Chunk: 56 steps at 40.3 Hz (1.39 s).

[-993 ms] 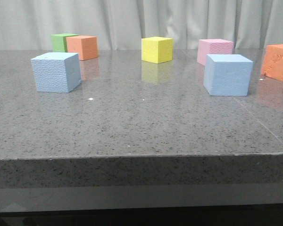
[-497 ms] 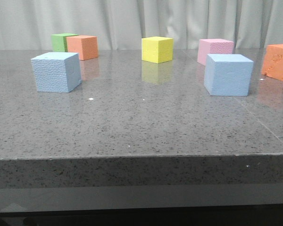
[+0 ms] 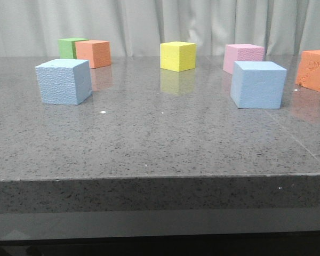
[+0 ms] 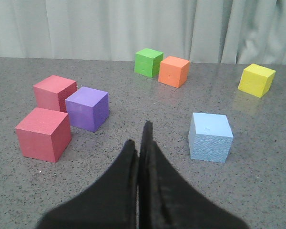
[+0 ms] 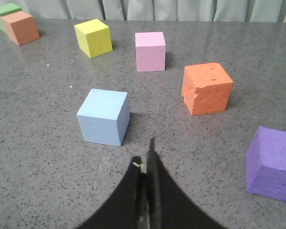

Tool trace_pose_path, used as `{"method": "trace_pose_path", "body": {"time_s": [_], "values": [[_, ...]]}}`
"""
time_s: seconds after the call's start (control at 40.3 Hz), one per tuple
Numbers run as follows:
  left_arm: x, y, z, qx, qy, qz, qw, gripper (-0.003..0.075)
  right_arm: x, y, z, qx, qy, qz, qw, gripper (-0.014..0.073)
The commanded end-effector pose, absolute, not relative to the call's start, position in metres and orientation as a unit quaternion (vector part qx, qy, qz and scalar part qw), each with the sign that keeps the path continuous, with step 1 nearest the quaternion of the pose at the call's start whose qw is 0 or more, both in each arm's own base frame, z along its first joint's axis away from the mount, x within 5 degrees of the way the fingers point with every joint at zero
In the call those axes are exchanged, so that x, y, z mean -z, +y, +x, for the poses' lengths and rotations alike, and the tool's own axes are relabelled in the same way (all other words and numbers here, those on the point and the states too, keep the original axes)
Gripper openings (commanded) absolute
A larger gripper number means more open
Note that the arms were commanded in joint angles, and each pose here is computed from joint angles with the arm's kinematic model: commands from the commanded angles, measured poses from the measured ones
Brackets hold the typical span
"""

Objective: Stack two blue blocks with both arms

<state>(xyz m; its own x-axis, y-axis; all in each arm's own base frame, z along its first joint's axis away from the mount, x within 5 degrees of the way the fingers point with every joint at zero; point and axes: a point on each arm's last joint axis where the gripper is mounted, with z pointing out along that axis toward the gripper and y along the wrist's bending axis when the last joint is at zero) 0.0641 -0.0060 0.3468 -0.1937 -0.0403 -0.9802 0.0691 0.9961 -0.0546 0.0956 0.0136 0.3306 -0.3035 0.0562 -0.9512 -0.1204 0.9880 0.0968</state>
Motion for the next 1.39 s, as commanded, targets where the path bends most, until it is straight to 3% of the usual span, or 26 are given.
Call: {"method": "trace_pose_path", "body": {"time_s": [0.0,0.05,0.174,0.248,0.298,0.819,1.093,1.366], "values": [[-0.36,-0.006,0.066,0.051,0.744,0.003,0.666,-0.0003,-0.351,0.012,0.099,-0.074,0.764,-0.013,0.641,0.0071],[-0.361,-0.006,0.066,0.048,0.743,0.004,0.667,0.0053,-0.352,0.012,0.1,-0.07,0.76,-0.013,0.646,0.0209],[-0.363,-0.004,0.067,0.023,0.735,0.014,0.677,0.0351,-0.352,0.011,0.1,-0.059,0.759,-0.019,0.648,0.0543],[-0.365,-0.003,0.067,0.01,0.727,0.019,0.687,0.0529,-0.352,0.011,0.1,-0.059,0.759,-0.019,0.648,0.0637],[-0.366,-0.003,0.067,0.01,0.722,0.019,0.692,0.0596,-0.352,0.011,0.1,-0.059,0.759,-0.019,0.648,0.0656],[-0.367,-0.003,0.067,0.011,0.721,0.018,0.693,0.0607,-0.355,0.011,0.1,-0.063,0.749,-0.015,0.659,0.0654],[-0.367,-0.003,0.067,0.011,0.721,0.018,0.693,0.0607,-0.369,0.014,0.097,-0.099,0.753,-0.004,0.651,0.0654],[-0.367,-0.003,0.067,0.011,0.721,0.018,0.693,0.0607,-0.412,0.026,0.118,-0.133,0.835,-0.038,0.533,0.0654]]}}
